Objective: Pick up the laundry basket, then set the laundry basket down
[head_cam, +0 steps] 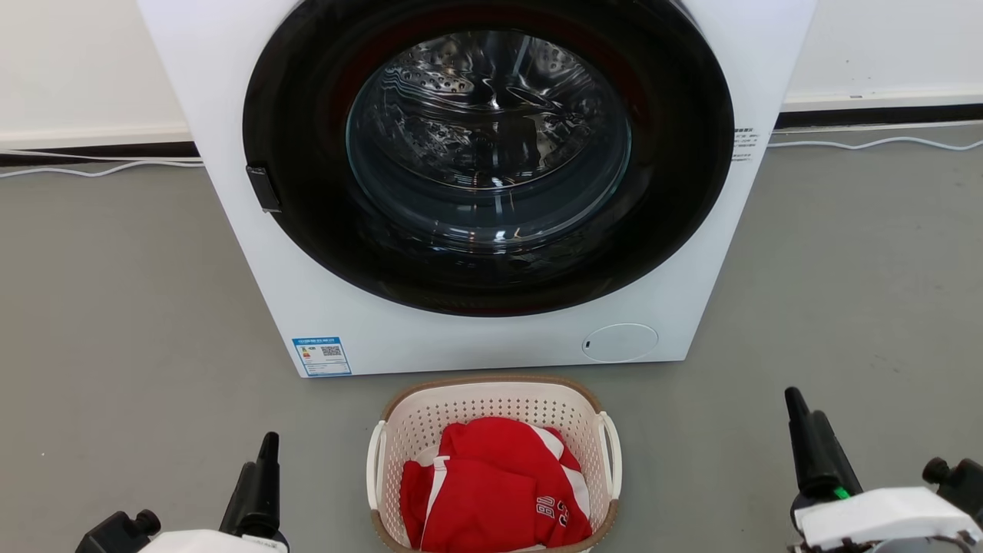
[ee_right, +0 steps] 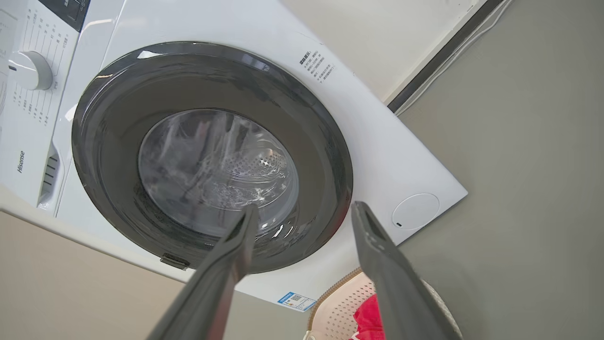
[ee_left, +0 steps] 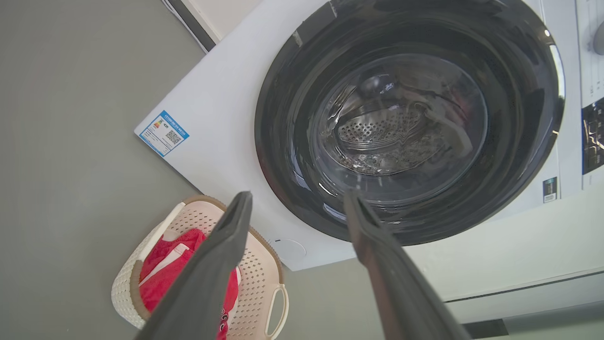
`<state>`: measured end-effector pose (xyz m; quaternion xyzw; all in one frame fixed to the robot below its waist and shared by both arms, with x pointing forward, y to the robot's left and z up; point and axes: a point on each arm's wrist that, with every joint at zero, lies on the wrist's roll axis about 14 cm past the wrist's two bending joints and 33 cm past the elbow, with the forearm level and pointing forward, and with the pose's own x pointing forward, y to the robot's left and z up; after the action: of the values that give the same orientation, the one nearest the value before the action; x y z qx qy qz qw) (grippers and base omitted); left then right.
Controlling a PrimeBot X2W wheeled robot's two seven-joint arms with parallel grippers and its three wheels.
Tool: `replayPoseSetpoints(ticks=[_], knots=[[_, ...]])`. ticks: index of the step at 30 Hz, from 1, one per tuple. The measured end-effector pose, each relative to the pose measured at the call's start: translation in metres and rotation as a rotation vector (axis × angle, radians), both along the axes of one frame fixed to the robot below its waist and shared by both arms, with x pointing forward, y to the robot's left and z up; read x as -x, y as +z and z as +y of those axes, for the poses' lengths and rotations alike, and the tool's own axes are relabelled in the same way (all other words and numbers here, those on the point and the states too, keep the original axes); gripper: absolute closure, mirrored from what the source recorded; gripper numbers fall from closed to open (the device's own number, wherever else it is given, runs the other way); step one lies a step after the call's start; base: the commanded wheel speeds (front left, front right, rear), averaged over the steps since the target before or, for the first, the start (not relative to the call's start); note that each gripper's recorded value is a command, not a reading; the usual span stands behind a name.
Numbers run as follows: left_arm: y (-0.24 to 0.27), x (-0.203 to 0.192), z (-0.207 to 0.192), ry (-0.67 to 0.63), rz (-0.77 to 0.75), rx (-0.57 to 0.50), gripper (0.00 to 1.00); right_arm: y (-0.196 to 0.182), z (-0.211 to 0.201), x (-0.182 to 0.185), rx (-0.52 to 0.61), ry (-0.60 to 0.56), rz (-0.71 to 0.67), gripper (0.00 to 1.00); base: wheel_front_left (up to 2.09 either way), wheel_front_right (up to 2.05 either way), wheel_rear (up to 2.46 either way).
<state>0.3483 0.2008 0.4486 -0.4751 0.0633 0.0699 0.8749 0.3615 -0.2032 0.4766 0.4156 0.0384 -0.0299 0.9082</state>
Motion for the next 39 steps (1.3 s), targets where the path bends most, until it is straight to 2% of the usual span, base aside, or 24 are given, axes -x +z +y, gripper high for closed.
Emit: replayPoseSetpoints(ticks=[39], knots=[[0.018, 0.001, 0.005, -0.067, -0.066, -0.487, 0.00, 0.018, 0.001, 0.000, 0.518, 0.074, -0.088, 0.00, 0.00, 0.00, 0.00]])
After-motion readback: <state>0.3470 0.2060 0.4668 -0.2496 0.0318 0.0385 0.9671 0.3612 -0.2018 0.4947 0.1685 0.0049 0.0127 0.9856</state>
